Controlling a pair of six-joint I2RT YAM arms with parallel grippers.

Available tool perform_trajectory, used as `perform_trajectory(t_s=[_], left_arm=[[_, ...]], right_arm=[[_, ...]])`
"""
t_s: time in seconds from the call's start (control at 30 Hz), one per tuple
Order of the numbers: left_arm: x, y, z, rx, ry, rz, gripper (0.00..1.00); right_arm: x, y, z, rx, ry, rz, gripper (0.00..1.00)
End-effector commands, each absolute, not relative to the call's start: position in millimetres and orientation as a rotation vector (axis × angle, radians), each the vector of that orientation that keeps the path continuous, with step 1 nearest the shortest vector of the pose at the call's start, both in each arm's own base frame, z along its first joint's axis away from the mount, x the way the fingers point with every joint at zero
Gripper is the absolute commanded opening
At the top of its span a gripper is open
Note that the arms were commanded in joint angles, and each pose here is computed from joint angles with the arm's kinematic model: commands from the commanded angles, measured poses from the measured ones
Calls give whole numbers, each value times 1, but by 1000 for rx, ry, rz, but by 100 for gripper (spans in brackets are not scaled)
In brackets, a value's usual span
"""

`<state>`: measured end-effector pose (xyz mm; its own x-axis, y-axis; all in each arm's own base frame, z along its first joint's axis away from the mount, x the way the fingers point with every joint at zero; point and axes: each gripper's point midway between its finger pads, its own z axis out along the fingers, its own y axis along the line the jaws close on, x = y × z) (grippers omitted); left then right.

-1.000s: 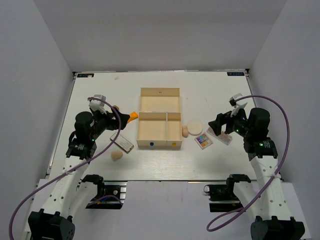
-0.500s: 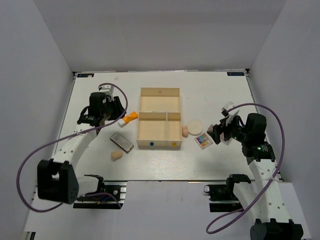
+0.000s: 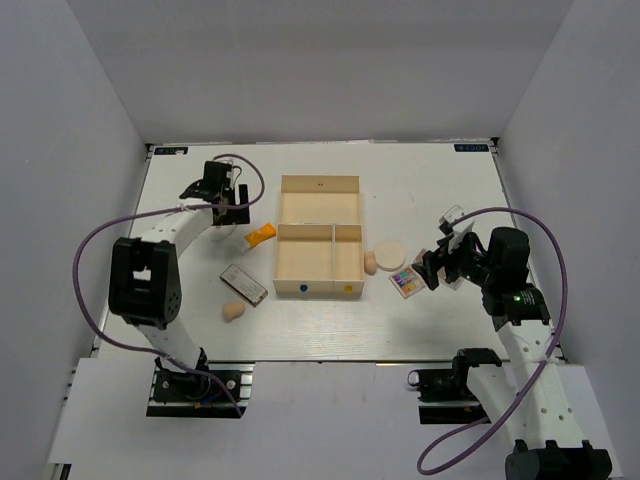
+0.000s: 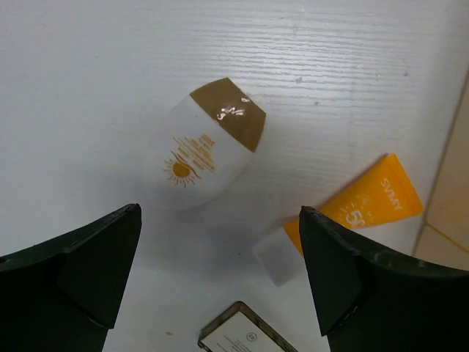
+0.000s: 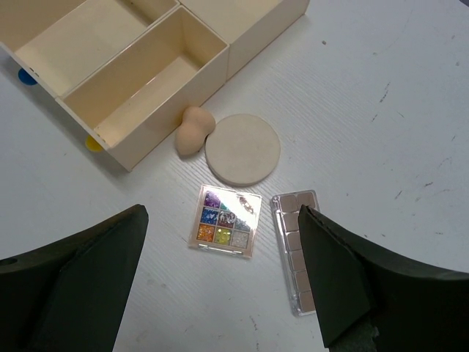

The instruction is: Organize the makeup

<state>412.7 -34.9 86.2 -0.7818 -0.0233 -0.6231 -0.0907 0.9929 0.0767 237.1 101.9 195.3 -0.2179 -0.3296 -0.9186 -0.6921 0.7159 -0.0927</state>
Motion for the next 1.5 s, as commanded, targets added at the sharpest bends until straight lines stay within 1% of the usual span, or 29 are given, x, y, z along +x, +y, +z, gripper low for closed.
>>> perform_trajectory(t_s=[0.0,0.07,0.17,0.2,0.37,0.6,0.67,0.8,0.9,0.93,1.0,1.03,1.13,1.2,1.23,1.27,1.33,1.37,1.47], left_arm=[[429,-20,95,-33,2459,251,98],[433,-19,81,-3,2497,275,98],[440,-11,76,7,2521,299,98],[437,-14,64,25,2563,282,98],[445,-8,56,16,2597,239,98],[442,-4,32,6,2681,146,98],[440,-11,26,24,2703,91,97],[437,-14,22,30,2724,36,93],[434,-17,18,33,2738,15,83],[432,-18,17,34,2743,11,73],[433,-18,21,31,2737,6,60],[433,-19,22,27,2730,0,48],[437,-24,40,17,2676,-15,30],[440,-26,56,4,2629,-29,28],[442,-31,63,3,2607,-42,22],[444,-32,70,-6,2585,-48,21],[450,-48,95,2,2510,-140,20],[452,-52,106,-4,2478,-170,17],[454,-67,143,4,2371,-239,13]], right_arm=[[239,104,214,-801,1766,390,89],[238,105,214,-805,1764,393,89],[237,106,215,-809,1761,394,89],[237,106,216,-809,1755,390,89],[237,106,216,-809,1749,375,89],[238,107,216,-808,1745,364,89],[238,107,216,-807,1746,360,89],[239,107,214,-807,1752,359,89],[239,107,216,-803,1748,358,89],[238,107,215,-805,1749,359,89],[238,108,215,-805,1748,360,89],[238,107,216,-801,1748,359,89],[237,108,217,-805,1742,361,89],[237,109,217,-810,1738,363,89],[237,108,217,-804,1742,363,89],[237,109,217,-808,1739,364,89],[236,109,217,-810,1738,367,89],[236,109,217,-808,1738,366,89],[237,109,215,-809,1745,370,89]])
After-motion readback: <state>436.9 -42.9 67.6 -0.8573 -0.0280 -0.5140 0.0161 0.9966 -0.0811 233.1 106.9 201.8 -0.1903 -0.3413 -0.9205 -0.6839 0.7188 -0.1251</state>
